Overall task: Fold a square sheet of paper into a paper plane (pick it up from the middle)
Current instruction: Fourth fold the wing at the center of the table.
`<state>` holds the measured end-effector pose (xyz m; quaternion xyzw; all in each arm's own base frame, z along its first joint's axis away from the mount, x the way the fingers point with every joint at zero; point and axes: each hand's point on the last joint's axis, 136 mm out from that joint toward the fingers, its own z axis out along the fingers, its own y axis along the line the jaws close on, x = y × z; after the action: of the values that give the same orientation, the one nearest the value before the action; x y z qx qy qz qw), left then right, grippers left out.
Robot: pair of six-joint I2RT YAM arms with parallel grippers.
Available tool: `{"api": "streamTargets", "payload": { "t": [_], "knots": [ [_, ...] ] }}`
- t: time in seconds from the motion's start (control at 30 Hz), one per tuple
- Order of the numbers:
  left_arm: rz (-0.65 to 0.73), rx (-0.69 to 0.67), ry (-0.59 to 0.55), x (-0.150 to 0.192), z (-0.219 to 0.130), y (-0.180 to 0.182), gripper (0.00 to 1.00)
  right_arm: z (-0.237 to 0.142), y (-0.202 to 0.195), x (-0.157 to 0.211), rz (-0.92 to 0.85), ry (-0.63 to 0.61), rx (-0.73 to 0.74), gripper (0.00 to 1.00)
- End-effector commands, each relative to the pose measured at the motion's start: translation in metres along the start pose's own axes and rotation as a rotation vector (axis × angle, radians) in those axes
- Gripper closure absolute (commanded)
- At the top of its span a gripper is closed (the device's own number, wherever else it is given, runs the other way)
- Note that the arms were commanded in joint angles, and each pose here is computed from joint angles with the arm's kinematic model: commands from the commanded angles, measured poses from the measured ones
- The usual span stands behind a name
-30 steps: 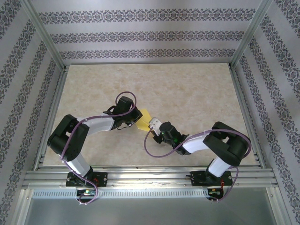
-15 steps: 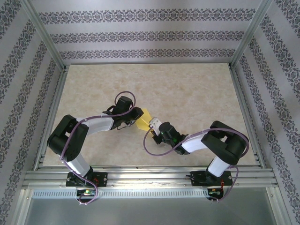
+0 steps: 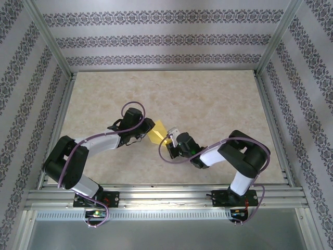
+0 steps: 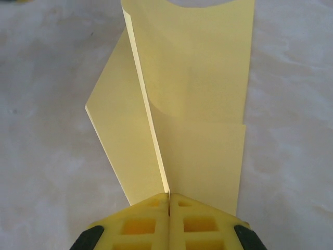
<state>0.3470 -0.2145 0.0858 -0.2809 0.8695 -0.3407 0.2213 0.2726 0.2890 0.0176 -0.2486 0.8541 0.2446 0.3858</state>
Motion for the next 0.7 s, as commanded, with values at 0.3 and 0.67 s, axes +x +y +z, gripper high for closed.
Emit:
{"api": "streamTargets", "payload": {
  "t": [0.3, 0.67],
  "knots": [
    [0.028, 0.007, 0.028, 0.003, 0.006, 0.004, 0.71, 0.01, 0.006, -0.007, 0.457, 0.116, -0.264, 1.0],
    [0.03, 0.053, 0.126, 0.019, 0.029, 0.002, 0.79, 0.014, 0.01, -0.019, 0.648, 0.185, -0.365, 1.0]
  ]
}}
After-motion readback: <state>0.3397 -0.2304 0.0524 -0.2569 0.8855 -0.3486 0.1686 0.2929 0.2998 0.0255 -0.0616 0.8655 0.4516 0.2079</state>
